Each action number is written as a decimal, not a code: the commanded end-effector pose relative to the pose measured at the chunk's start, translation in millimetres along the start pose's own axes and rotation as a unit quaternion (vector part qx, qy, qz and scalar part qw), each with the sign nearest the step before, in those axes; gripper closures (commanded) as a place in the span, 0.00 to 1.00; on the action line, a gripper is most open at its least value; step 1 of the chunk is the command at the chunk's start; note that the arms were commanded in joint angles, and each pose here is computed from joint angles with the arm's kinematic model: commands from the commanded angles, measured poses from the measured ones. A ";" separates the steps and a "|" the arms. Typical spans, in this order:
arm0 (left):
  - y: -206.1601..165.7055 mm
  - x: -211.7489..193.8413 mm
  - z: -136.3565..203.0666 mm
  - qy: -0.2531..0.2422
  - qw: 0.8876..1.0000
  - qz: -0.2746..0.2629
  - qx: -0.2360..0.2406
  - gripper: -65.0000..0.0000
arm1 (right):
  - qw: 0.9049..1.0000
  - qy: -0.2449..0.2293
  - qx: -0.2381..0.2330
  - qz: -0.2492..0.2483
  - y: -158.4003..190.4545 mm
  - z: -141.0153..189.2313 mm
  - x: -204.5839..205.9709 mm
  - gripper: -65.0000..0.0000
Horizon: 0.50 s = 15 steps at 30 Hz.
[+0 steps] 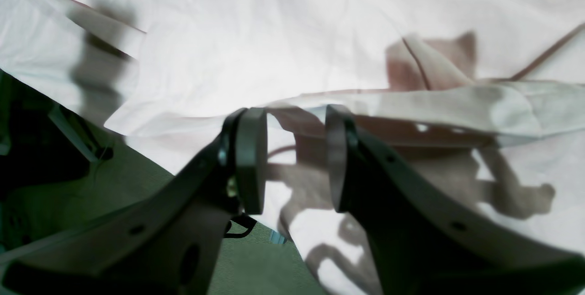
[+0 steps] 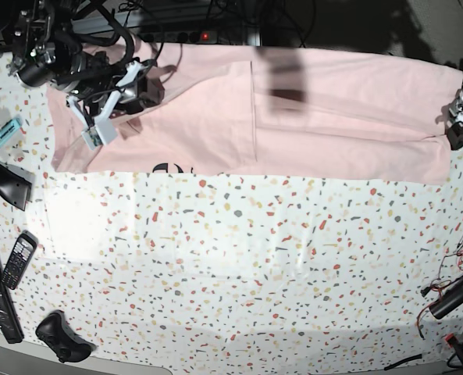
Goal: Fold the T-shirt properly
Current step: 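Grasp the opposite side edge with the left gripper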
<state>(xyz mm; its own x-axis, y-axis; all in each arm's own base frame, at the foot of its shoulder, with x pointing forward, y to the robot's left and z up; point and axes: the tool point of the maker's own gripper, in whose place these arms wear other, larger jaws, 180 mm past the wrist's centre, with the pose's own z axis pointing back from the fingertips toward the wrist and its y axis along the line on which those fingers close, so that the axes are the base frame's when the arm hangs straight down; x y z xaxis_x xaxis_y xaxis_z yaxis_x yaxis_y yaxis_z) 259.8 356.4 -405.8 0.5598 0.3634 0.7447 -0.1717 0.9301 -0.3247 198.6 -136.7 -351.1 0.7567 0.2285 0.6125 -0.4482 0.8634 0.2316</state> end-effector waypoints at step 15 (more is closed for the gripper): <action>-33.3 -3.2 0.1 -0.010 0.994 0.039 -0.099 0.53 | 1.000 -0.018 0.002 0.012 0.9 3.5 9.8 0.68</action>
<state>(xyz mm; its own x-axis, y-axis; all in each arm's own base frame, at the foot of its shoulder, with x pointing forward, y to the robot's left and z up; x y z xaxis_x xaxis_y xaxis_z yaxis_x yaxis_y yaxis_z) 258.8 318.1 -407.1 0.5477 0.4566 0.7011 -0.0694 0.8599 -0.5058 198.6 -136.8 -351.1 0.7567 0.2287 0.6124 -0.4481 0.8635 0.2313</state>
